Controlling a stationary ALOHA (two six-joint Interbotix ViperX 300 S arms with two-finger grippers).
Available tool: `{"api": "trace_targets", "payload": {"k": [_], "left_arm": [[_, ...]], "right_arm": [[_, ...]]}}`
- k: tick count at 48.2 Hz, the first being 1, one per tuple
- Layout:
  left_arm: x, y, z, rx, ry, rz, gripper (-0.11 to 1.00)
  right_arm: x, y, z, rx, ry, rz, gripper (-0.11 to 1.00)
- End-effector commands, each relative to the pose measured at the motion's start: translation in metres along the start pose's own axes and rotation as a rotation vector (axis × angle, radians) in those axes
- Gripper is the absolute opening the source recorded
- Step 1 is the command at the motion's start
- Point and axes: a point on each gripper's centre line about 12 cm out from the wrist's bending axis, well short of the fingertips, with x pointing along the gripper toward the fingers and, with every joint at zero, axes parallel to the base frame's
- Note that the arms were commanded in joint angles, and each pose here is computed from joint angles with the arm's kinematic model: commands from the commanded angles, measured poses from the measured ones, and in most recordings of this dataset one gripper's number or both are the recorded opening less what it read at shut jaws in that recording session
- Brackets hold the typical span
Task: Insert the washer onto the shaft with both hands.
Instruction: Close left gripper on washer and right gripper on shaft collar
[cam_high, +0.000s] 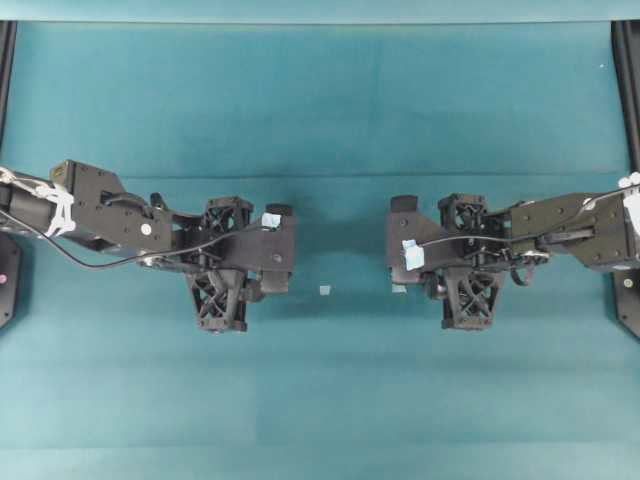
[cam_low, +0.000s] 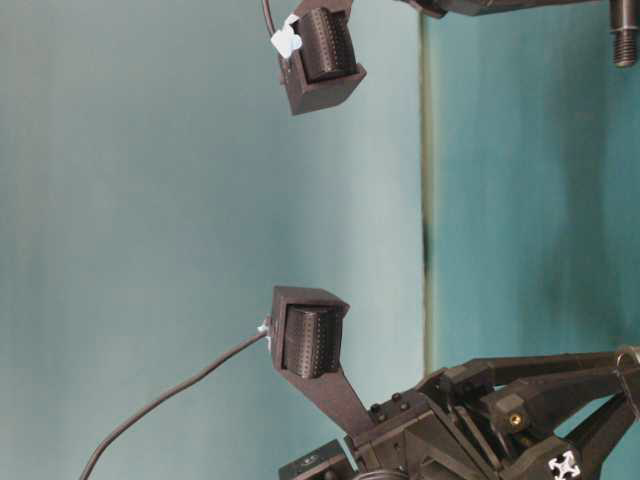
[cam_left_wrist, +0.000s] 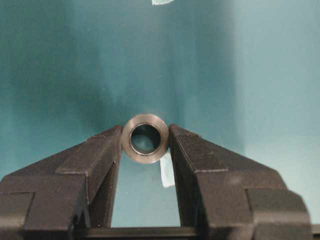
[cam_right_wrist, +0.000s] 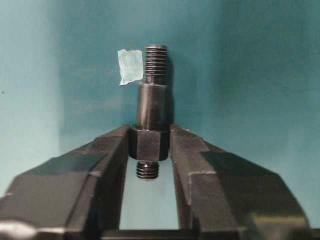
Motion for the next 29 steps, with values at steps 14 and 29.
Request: {"api": "trace_targets", "payload": {"k": [14,29], "left_arm": [[-0.0026,0.0024,0.0073,-0.001,-0.021,0.004,0.37],[-0.0035,0.0024,0.0077,0.004,-0.023,0.005,0.37]], "right_arm": [[-0.0005,-0.0067,0.0015,0.014,0.003,-0.004,0.01],[-0.0005,-0.0066,0.0015,0.015,0.003,-0.003,0.01]]}}
